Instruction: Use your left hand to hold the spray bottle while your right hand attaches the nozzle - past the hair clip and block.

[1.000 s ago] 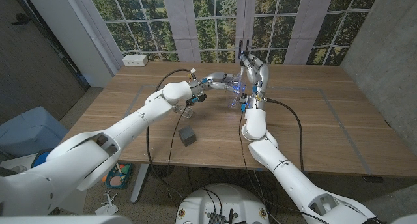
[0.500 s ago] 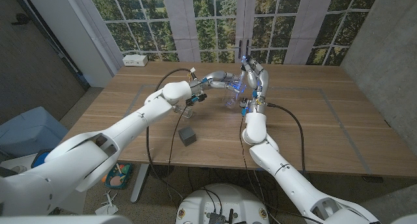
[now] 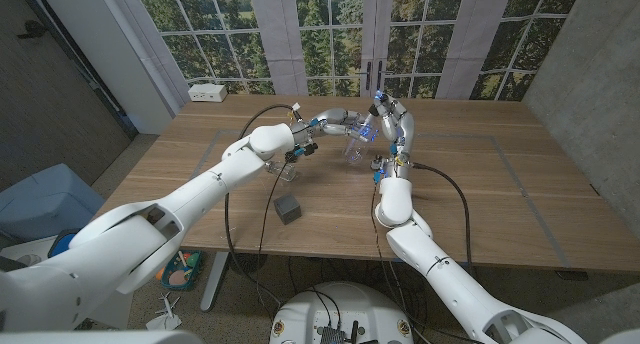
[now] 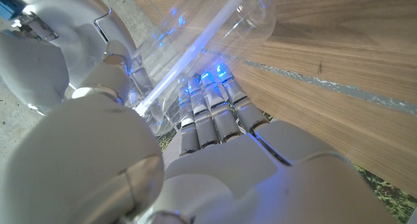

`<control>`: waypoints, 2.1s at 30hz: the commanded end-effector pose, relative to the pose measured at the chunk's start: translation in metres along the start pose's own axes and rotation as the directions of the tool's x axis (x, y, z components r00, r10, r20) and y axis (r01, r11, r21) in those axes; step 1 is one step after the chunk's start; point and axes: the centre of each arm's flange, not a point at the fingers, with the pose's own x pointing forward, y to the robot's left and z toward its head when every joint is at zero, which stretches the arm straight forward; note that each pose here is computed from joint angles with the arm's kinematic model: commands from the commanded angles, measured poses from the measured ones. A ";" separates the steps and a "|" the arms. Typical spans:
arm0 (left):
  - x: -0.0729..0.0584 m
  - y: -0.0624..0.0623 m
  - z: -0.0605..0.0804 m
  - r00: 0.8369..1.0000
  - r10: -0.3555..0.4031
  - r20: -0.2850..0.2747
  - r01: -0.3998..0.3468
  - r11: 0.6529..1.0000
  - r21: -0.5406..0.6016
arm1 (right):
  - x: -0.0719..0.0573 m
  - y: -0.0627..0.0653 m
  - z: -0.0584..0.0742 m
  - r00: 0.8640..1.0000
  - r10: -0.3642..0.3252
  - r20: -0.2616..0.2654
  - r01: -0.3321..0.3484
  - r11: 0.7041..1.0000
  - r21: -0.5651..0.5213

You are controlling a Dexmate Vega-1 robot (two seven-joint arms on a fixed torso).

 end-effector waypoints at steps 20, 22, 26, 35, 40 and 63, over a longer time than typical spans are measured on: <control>0.006 0.001 -0.002 1.000 -0.003 -0.013 0.003 1.000 0.007 | 0.003 -0.021 -0.003 0.984 0.168 -0.055 -0.172 0.982 -0.084; 0.007 0.001 -0.003 1.000 -0.001 -0.014 0.001 1.000 0.006 | 0.003 -0.023 -0.002 0.984 0.170 -0.047 -0.174 0.980 -0.096; 0.008 0.001 -0.005 1.000 0.003 -0.019 -0.003 1.000 0.000 | 0.004 -0.028 0.001 0.980 0.195 -0.033 -0.198 0.972 -0.124; 0.006 0.002 -0.010 0.999 0.019 -0.035 -0.019 1.000 -0.009 | 0.002 -0.040 0.003 0.980 0.199 0.009 -0.197 0.974 -0.108; 0.004 0.003 -0.012 0.999 0.027 -0.040 -0.028 1.000 -0.011 | -0.002 -0.048 0.003 0.988 0.147 0.043 -0.143 0.985 -0.093; 0.003 0.005 -0.012 0.999 0.035 -0.033 -0.035 0.999 0.006 | -0.011 -0.067 0.010 0.992 0.075 0.104 -0.051 0.976 -0.213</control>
